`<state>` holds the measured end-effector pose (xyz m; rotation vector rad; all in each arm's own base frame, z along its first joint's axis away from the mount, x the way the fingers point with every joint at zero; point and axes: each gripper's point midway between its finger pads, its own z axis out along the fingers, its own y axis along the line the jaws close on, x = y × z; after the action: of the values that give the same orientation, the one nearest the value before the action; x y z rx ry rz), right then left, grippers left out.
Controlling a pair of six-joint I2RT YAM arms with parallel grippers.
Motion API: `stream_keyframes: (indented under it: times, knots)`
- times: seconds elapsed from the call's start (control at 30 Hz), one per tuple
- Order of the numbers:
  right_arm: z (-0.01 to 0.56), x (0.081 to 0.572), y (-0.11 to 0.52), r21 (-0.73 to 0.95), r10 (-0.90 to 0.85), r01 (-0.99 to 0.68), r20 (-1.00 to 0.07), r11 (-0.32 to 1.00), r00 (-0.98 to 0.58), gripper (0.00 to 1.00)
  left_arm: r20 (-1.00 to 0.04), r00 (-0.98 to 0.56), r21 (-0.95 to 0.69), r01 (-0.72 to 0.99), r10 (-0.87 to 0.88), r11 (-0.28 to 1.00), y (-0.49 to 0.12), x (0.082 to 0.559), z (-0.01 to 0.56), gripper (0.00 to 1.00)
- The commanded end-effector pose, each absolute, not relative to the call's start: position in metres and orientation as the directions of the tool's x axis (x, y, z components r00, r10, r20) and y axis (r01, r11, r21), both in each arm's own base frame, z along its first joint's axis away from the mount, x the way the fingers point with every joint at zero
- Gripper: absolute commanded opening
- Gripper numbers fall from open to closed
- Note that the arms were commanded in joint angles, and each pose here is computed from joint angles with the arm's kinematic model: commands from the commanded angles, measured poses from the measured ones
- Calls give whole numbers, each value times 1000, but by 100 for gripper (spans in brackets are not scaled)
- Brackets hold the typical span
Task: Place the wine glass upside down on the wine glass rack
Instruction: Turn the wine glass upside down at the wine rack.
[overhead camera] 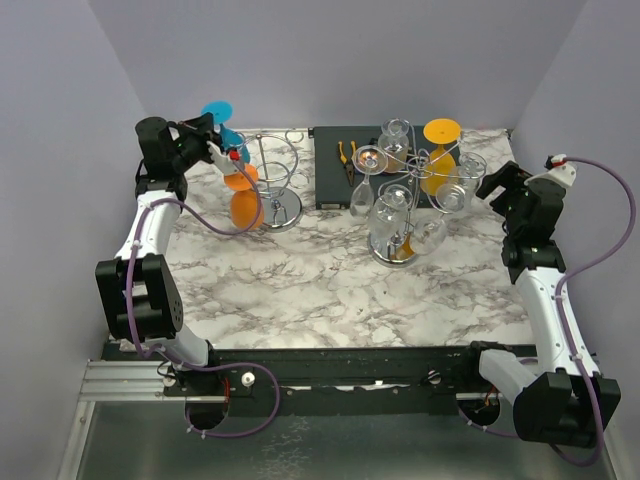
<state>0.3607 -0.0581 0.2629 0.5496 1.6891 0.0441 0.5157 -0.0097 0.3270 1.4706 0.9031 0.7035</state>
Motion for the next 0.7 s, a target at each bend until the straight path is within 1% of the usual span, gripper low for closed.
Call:
stream_keyframes:
  times: [0.0,0.5,0.53,0.57,0.6,0.67]
  knots:
    - [274,356,-62,330,373,341,-925,880,-68,88,-52,627,993,116,777,-28,-43,502,330,0]
    - [267,357,-61,327,376,345,-923,880,-83,88,-39,629,989,135,777,-60,-46,491,313,0]
    - [267,358,-61,327,375,345,-923,880,-84,88,-42,625,988,141,780,-60,-45,491,311,5]
    - [267,358,-61,327,375,343,-923,880,-84,88,-43,621,988,144,783,-59,-44,490,311,15]
    - [267,359,-61,327,376,343,-923,880,-85,88,-48,617,987,150,785,-57,-44,490,310,22]
    - [268,360,-61,328,376,342,-923,881,-84,88,-57,611,985,162,790,-54,-43,489,310,26]
